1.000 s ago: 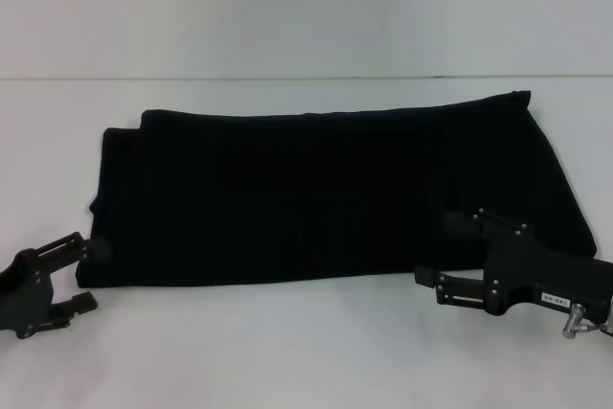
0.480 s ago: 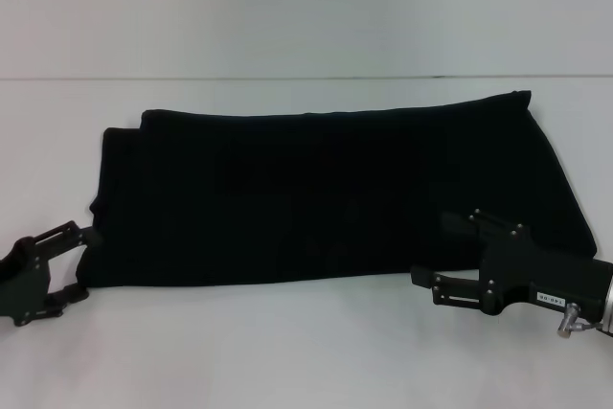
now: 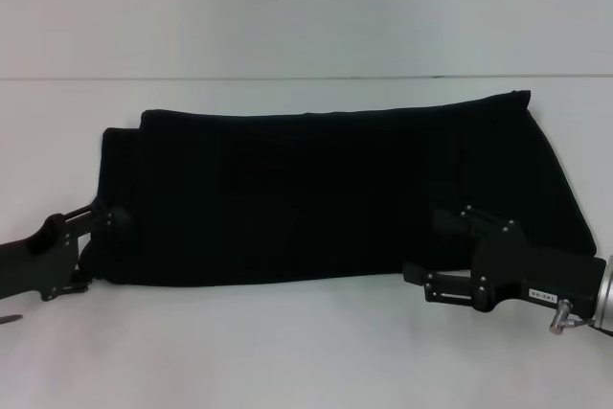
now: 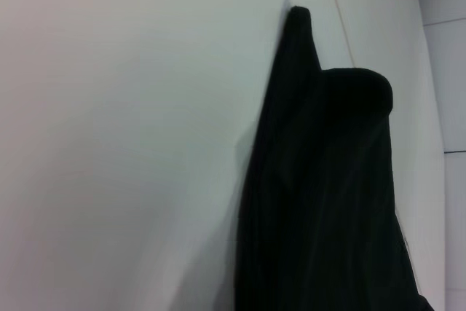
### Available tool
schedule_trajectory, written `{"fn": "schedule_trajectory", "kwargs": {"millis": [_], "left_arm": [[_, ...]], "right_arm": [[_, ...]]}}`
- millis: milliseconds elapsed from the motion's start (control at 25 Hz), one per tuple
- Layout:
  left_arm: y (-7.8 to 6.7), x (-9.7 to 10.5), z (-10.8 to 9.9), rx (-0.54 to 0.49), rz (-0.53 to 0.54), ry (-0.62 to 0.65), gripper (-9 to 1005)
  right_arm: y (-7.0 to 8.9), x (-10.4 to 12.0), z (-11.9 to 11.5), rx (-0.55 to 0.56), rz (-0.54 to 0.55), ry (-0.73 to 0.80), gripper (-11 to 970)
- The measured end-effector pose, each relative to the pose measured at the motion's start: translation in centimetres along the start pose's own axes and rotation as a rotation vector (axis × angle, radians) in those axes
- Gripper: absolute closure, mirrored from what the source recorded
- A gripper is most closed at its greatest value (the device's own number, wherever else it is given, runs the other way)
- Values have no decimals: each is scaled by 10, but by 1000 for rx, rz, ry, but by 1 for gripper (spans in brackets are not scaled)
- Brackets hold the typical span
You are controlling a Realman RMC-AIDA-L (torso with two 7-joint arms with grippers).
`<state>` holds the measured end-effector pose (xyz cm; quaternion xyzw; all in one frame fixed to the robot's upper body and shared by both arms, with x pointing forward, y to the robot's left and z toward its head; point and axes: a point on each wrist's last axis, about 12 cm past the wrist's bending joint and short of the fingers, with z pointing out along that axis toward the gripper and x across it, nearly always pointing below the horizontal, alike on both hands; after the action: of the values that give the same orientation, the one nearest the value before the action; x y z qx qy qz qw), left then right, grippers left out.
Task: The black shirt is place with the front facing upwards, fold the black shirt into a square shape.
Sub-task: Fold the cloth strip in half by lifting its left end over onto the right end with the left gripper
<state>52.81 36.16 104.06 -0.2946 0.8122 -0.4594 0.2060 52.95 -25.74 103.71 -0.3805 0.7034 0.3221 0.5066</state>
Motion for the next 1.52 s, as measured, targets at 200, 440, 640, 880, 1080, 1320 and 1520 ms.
{"fn": "schedule_trajectory", "kwargs": {"millis": [200,440,640,880,1080,1320,1520], "left_arm": [[-1,-1,-1,-9,34,8,105],[-3,0,1,-25,74,35,314],[-3,1,3,-35,88,46,543],[-2,1,2,-42,92,40,664],[0,0,1,-45,99,30,764],[5,-6,-10,-63,110,-17,959],[14,-21,-42,-69,92,-123,964]], "right_arm": [[1,1,0,-2,5,-1,12],[0,1,0,0,5,-1,13],[0,0,0,0,7,-1,13],[1,1,-1,-4,11,-4,13],[2,1,-2,-6,13,-4,13],[2,2,-2,-4,17,-5,13],[1,2,-5,9,24,-13,13]]}}
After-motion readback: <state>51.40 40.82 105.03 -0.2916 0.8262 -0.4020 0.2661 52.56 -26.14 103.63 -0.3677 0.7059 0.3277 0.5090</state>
